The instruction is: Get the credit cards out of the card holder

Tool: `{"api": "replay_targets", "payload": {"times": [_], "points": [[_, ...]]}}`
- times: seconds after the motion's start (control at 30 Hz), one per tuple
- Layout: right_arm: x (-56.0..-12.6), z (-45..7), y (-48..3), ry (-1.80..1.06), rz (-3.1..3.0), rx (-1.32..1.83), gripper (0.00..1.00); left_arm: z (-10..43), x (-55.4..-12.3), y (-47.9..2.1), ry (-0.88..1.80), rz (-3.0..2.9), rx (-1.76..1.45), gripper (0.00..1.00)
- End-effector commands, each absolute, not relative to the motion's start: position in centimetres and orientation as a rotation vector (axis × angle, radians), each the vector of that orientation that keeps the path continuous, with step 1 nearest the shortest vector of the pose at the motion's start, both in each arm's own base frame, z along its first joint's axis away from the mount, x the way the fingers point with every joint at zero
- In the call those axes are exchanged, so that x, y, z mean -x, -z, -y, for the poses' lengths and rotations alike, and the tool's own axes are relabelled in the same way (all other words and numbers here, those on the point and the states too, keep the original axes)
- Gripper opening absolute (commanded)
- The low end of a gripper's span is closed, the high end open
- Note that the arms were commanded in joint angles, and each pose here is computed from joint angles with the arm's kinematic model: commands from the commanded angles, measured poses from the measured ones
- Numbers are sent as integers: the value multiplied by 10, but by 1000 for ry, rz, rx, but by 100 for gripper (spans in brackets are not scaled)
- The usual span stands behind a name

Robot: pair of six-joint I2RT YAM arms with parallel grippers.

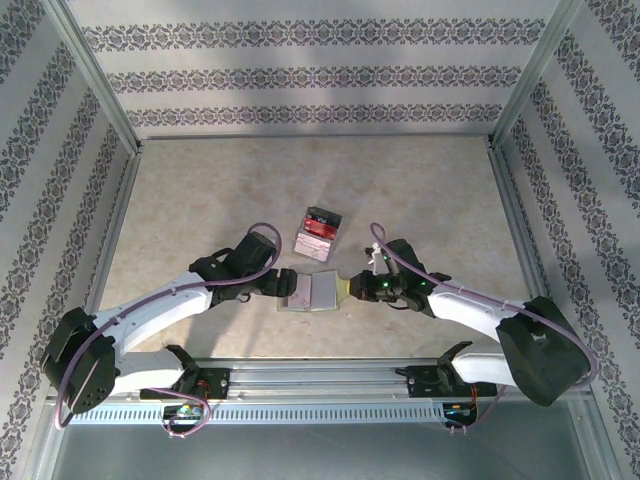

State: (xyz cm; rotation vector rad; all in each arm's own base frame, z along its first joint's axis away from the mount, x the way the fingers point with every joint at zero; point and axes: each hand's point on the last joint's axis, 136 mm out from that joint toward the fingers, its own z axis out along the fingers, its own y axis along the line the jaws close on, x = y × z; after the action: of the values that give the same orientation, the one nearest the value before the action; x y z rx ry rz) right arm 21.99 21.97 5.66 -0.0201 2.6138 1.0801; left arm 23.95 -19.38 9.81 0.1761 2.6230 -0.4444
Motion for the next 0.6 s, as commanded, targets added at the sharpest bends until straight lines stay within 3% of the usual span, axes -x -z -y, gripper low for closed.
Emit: {"api": "replay_targets", "payload": {"times": [0.0, 0.33, 0.47, 0.57], "points": [[-217, -204, -48, -1025, -2645, 2, 0, 211, -242, -106, 607, -2589, -141, 80], [-227, -171, -40, -963, -2675, -179, 0, 241, -248, -98, 795, -2596, -102, 55], [-229, -168, -40, -957, -2680, -196, 0, 248, -254, -100, 834, -2575, -81, 53], [-231, -169, -48, -982, -2663, -190, 7, 248, -256, -99, 835, -2579, -61, 52]]}}
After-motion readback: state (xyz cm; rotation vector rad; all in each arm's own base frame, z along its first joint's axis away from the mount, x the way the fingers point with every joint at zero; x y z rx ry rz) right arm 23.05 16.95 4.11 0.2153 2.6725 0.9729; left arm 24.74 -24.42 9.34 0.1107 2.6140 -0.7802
